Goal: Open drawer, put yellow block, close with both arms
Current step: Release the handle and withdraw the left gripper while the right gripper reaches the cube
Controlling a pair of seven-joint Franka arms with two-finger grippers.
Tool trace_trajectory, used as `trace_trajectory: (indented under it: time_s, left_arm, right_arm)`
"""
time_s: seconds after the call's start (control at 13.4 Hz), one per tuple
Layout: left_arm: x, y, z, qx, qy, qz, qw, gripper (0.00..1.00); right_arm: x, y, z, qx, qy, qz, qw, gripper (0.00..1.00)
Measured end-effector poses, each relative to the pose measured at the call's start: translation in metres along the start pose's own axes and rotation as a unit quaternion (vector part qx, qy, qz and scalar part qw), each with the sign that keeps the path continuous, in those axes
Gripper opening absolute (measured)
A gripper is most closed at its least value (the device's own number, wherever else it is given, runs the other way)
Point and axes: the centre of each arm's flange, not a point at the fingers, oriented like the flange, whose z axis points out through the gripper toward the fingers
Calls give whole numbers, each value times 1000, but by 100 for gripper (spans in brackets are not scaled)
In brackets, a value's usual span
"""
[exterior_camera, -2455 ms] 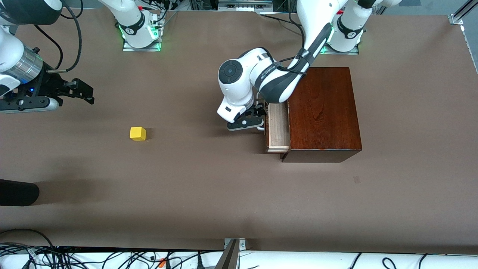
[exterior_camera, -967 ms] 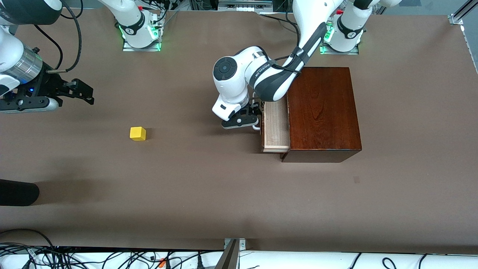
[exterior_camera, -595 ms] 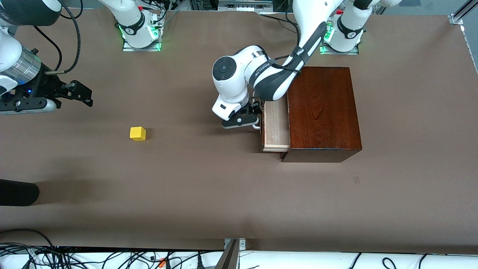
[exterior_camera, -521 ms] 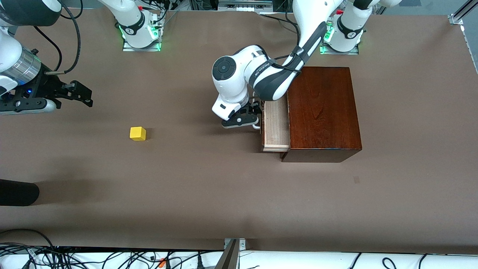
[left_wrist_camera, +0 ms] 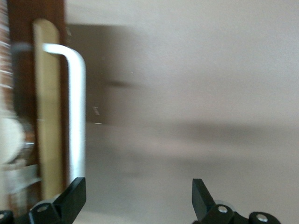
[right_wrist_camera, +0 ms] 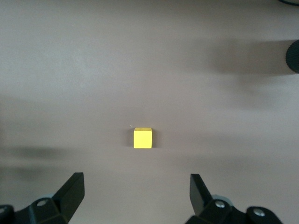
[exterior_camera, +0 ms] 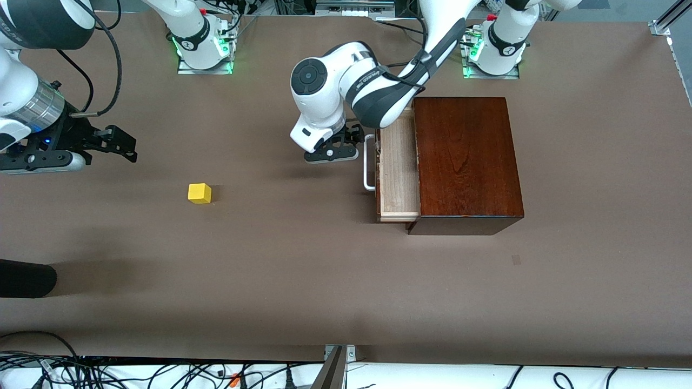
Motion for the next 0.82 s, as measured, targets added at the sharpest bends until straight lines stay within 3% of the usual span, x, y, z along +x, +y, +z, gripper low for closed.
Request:
trace_trajectory:
  time_s: [0.22, 0.45, 0.82]
  left_arm:
    - [32, -46, -55, 14, -10, 34, 999, 100]
    - [81, -132, -114, 12, -13, 73, 997, 100]
    - [132, -294, -189, 2, -17, 173, 985, 100]
  right_arm:
    - [4, 0, 12, -1, -10, 0, 1000, 100]
    - [8, -1, 23, -2, -18, -1, 1000, 100]
    - [26, -5, 92, -7, -66, -5, 998, 100]
